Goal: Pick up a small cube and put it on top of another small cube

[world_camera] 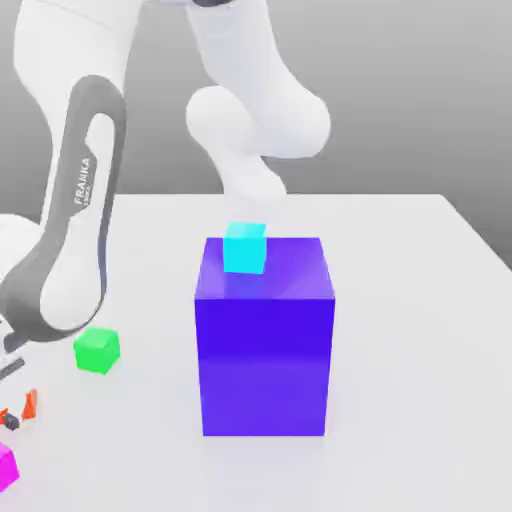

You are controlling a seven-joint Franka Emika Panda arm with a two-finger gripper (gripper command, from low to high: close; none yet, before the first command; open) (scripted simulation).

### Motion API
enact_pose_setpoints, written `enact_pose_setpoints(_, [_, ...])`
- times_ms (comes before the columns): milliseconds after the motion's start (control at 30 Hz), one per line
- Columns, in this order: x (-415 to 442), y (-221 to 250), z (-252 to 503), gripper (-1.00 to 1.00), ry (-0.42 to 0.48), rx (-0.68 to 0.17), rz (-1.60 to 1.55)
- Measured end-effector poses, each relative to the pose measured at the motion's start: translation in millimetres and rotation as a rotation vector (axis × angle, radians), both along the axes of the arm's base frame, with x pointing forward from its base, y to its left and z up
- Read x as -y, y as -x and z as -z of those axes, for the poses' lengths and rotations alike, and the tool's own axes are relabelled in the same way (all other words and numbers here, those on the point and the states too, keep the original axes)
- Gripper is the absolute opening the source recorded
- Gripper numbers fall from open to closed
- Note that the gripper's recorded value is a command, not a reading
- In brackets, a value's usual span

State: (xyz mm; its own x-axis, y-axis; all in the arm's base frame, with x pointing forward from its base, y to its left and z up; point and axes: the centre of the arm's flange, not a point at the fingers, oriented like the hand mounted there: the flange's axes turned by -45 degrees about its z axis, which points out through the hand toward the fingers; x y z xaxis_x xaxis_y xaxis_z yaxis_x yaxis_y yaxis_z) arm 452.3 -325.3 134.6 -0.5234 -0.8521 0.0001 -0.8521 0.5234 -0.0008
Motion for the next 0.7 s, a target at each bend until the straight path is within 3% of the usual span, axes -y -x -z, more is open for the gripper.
enact_pose_setpoints(200, [0.3, 0.1, 1.5, -1.0, 0.001, 0.001, 0.001])
enact_pose_setpoints(333, [0.4, 1.1, -48.3, -1.0, 0.002, 0.001, 0.001])
enact_pose_setpoints(700, [-7.3, 133.8, -107.6, -1.0, 0.048, -0.041, -0.176])
